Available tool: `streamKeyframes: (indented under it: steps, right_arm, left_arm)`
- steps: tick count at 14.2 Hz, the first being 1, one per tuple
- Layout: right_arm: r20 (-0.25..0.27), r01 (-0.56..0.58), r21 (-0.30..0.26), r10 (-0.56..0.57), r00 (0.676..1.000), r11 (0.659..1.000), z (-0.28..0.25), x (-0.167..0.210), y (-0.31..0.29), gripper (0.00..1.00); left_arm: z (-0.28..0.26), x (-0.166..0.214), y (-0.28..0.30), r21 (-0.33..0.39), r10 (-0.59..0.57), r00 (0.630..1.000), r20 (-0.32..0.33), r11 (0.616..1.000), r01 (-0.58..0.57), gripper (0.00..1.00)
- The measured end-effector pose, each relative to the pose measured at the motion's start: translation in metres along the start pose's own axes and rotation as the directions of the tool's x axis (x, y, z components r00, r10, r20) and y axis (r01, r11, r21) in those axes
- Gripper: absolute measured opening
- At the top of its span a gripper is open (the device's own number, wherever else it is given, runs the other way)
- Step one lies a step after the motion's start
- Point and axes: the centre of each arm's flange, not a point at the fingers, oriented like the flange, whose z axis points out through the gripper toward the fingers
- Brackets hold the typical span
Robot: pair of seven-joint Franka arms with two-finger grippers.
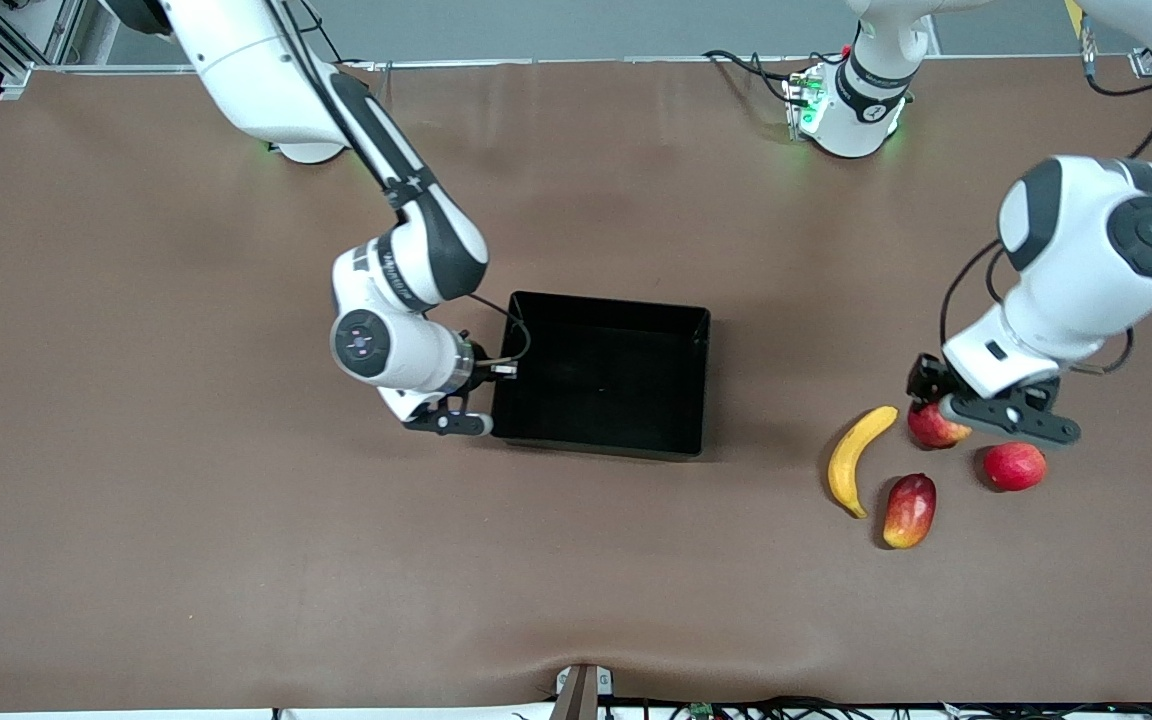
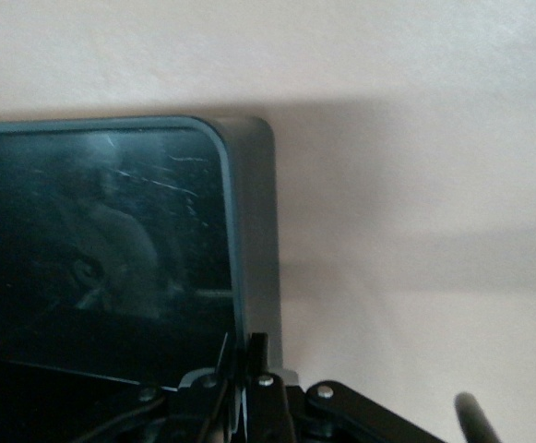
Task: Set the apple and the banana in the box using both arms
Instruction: 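Carry the apple over the black tray while the right gripper withdraws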
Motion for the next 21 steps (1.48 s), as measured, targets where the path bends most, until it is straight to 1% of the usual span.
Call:
streamKeyframes:
  steps: [2,3,4,5,7,8,10,12,15,16,17,18,21]
  right_arm:
    - [-0.006,0.001,0.003,-0.001,1.0,1.0,-0.002,0.0,-0.004,0.06]
    - [-0.014,0.001,0.007,-0.001,1.0,1.0,-0.006,0.003,-0.005,0.1]
    - [-0.02,0.001,0.011,-0.001,1.0,1.0,-0.013,0.006,-0.005,0.19]
    - [-0.013,0.002,0.011,-0.002,1.0,1.0,-0.022,0.009,-0.006,0.3]
    - [0.013,0.003,0.007,-0.003,1.0,1.0,-0.051,0.017,-0.006,0.5]
    - [0.027,-0.001,0.003,0.001,1.0,1.0,-0.074,0.024,-0.002,0.62]
    - [0.047,-0.017,-0.014,0.017,0.999,1.0,-0.125,0.04,0.02,0.82]
    - [0.051,-0.042,-0.025,0.043,0.998,0.999,-0.174,0.055,0.052,0.99]
    - [0.066,-0.106,-0.038,0.108,0.992,0.994,-0.221,0.071,0.106,1.0]
    - [0.058,-0.129,-0.055,0.133,0.989,0.99,-0.239,0.073,0.127,1.0]
    - [0.037,-0.149,-0.078,0.152,0.988,0.986,-0.257,0.073,0.147,1.0]
    - [0.004,-0.163,-0.106,0.165,0.986,0.981,-0.279,0.071,0.164,1.0]
    - [-0.074,-0.146,-0.159,0.136,0.988,0.976,-0.341,0.051,0.195,1.0]
  left_arm:
    - [-0.003,-0.013,0.032,0.0,0.009,1.0,0.012,1.0,-0.009,0.67]
    - [-0.004,-0.018,0.048,-0.001,0.025,1.0,0.017,1.0,-0.025,0.67]
    - [-0.005,-0.021,0.061,-0.003,0.038,0.999,0.02,0.999,-0.038,0.67]
    - [-0.005,-0.024,0.074,-0.005,0.046,0.999,0.023,0.999,-0.046,0.67]
    - [-0.002,-0.027,0.1,-0.013,0.045,0.999,0.03,0.999,-0.045,0.67]
    - [0.001,-0.029,0.115,-0.018,0.041,0.999,0.034,0.999,-0.041,0.67]
    - [0.006,-0.034,0.144,-0.029,0.042,0.999,0.028,0.999,-0.041,0.67]
    - [0.016,-0.039,0.17,-0.047,0.038,0.999,0.009,0.998,-0.037,0.67]
    - [0.034,-0.042,0.21,-0.091,-0.003,1.0,0.002,0.996,0.003,0.67]
    - [0.04,-0.045,0.227,-0.105,-0.022,1.0,0.006,0.994,0.022,0.67]
    - [0.045,-0.047,0.246,-0.11,-0.033,0.999,0.008,0.993,0.034,0.67]
    - [0.049,-0.05,0.264,-0.104,-0.042,0.999,0.006,0.994,0.042,0.67]
    - [0.063,-0.054,0.303,-0.076,-0.041,0.999,-0.001,0.996,0.041,0.67]
